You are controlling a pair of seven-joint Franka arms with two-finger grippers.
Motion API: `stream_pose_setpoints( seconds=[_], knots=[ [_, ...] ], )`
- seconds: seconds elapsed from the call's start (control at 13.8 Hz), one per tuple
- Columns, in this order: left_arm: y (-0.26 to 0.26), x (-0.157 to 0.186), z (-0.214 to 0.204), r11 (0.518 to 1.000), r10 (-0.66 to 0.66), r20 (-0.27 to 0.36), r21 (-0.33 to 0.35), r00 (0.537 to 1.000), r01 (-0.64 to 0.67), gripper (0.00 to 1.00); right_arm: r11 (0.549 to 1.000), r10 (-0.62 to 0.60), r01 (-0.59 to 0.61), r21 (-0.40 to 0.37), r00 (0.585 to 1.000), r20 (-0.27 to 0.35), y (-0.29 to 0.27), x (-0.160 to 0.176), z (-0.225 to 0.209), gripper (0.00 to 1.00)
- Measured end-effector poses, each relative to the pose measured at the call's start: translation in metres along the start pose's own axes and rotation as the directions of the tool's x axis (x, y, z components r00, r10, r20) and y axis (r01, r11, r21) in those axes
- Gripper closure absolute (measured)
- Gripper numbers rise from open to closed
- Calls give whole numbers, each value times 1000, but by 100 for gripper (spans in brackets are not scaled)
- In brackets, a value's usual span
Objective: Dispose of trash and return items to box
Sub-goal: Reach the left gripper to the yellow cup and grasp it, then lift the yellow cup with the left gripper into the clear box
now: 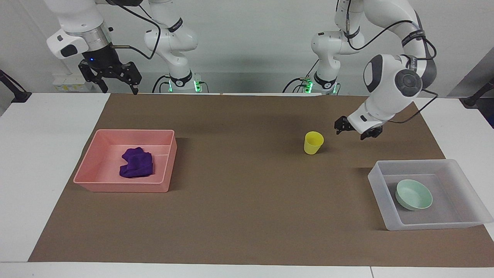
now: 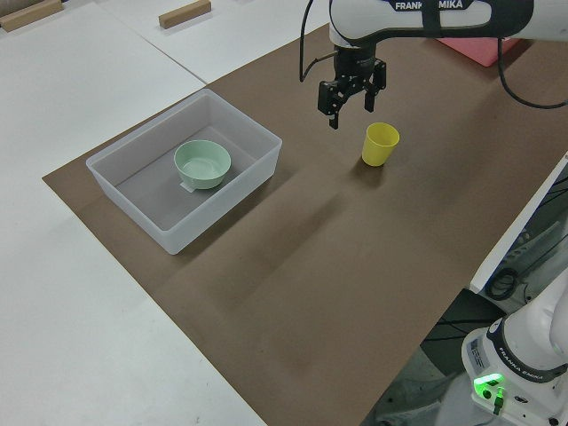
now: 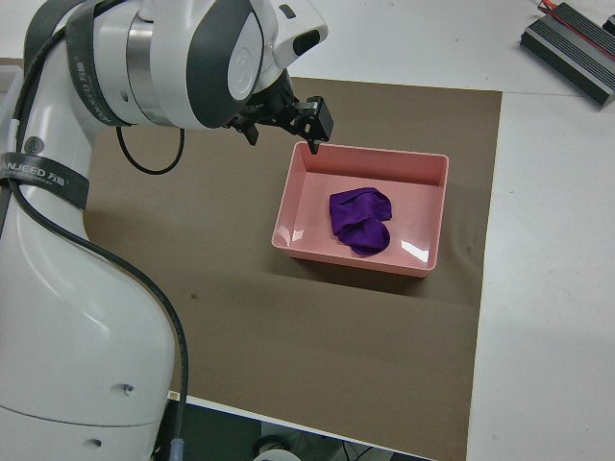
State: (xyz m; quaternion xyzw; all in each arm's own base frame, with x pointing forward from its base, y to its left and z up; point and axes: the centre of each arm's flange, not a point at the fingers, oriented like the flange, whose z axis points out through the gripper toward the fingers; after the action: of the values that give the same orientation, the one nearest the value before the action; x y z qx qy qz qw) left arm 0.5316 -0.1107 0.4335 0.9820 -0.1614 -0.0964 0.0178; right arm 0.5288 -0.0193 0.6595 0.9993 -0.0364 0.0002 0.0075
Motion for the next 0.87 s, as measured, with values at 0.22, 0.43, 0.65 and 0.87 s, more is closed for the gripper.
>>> stream_pose_setpoints(
  seconds=[0.22,0.43,0.65,0.87],
  knots=[
    [41,-7,22,998,66,-16,20,998,-66,0,1000,-1,1,0,1000,0,0,0,0,0],
    [56,-8,56,996,83,-51,31,995,-82,0,1000,-2,2,0,1000,1,-1,0,0,0],
    [47,-12,89,997,70,-64,31,996,-68,8,1000,-3,3,0,1000,2,-1,0,1,0],
    [47,-12,92,998,59,-64,30,996,-57,50,1000,-4,4,0,1000,2,-1,0,1,0]
  ],
)
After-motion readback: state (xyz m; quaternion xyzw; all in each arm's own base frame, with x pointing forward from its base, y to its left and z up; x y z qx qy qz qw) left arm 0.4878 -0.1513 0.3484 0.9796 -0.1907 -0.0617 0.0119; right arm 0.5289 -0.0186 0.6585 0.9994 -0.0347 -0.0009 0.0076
